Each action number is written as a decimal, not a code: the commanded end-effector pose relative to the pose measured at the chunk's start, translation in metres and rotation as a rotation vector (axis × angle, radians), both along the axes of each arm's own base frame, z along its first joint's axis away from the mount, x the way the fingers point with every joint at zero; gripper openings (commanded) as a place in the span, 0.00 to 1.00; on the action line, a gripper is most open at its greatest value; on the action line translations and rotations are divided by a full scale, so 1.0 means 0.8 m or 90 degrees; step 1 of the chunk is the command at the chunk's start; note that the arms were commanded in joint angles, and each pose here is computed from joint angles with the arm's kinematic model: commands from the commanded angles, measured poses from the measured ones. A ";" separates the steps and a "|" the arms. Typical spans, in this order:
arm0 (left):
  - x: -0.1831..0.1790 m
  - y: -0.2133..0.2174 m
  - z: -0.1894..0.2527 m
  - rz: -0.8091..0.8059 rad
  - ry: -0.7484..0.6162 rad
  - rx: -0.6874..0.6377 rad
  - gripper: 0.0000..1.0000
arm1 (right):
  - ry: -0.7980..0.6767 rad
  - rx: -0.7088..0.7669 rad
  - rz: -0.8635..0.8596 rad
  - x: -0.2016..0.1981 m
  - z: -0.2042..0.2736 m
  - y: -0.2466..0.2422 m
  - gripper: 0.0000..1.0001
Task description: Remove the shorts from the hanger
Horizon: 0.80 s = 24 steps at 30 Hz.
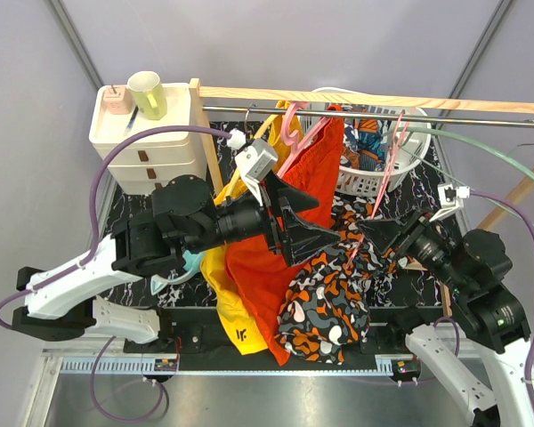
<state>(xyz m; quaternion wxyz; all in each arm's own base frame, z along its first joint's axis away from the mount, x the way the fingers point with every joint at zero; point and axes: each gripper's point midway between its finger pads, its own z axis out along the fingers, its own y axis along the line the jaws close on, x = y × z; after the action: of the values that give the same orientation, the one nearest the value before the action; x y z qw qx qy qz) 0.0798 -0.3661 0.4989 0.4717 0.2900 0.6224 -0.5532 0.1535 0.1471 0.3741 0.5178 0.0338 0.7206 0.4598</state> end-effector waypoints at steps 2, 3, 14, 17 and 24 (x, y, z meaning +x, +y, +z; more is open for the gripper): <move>-0.014 0.024 0.050 -0.017 -0.004 -0.073 0.94 | 0.016 -0.037 -0.077 -0.006 0.004 -0.031 0.65; -0.014 0.024 0.051 -0.017 -0.004 -0.075 0.93 | 0.016 -0.044 -0.077 -0.011 0.008 -0.034 0.71; -0.014 0.013 0.048 -0.024 0.009 -0.070 0.93 | -0.095 -0.121 -0.005 -0.046 0.085 -0.034 0.76; -0.013 0.012 0.046 -0.022 0.009 -0.067 0.93 | -0.114 -0.127 0.050 -0.049 0.107 -0.017 0.60; -0.012 0.015 0.041 -0.018 0.017 -0.057 0.93 | -0.153 -0.111 0.141 -0.041 0.144 0.017 0.13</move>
<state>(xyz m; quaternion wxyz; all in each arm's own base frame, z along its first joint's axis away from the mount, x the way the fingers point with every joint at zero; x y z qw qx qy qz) 0.0766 -0.3620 0.5073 0.4619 0.2748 0.6232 -0.5681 0.1206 0.1397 0.4752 0.5616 -0.0905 0.7083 0.4180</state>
